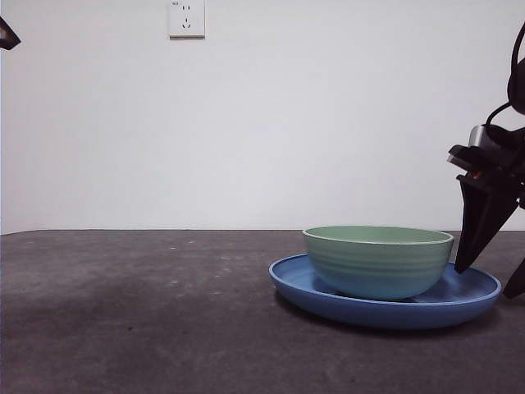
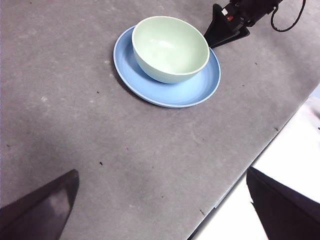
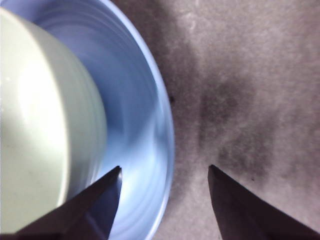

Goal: Place the green bowl on the blue plate

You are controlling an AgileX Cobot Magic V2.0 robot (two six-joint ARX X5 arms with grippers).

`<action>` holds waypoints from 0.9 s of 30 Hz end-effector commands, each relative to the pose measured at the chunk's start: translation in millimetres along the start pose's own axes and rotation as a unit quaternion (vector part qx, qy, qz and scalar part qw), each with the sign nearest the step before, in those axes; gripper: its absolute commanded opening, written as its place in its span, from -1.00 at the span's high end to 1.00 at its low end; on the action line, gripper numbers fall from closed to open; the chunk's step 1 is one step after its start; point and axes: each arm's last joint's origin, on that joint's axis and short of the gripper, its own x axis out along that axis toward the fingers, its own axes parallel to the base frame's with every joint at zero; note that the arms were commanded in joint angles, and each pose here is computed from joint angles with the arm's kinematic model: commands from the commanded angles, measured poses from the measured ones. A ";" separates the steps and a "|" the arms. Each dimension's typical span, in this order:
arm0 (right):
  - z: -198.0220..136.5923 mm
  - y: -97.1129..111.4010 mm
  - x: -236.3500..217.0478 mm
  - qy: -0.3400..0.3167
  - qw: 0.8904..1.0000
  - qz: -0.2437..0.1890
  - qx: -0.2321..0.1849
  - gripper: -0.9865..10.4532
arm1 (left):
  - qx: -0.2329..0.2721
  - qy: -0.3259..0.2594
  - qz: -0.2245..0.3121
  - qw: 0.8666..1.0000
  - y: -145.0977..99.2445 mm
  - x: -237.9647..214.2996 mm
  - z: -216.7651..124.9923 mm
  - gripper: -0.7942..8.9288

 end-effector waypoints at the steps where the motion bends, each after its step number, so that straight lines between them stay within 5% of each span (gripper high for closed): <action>1: 4.9 -1.5 5.9 0.002 1.000 0.002 -0.006 0.43 | 0.002 -0.009 -0.005 1.000 -1.9 -2.0 3.9 -0.32; 8: 6.0 -4.3 12.6 0.008 1.000 0.001 -0.016 0.51 | 0.003 -0.009 -0.005 1.000 -1.9 -2.0 3.9 -0.32; 13: 6.0 -4.4 12.6 0.008 1.000 0.001 -0.017 0.77 | 0.003 -0.010 -0.005 1.000 -1.9 -2.0 4.0 -0.32; 27: 7.9 -2.9 11.0 0.005 1.000 0.006 -0.004 0.80 | 0.003 -0.009 -0.005 1.000 -1.9 -2.0 3.9 -0.32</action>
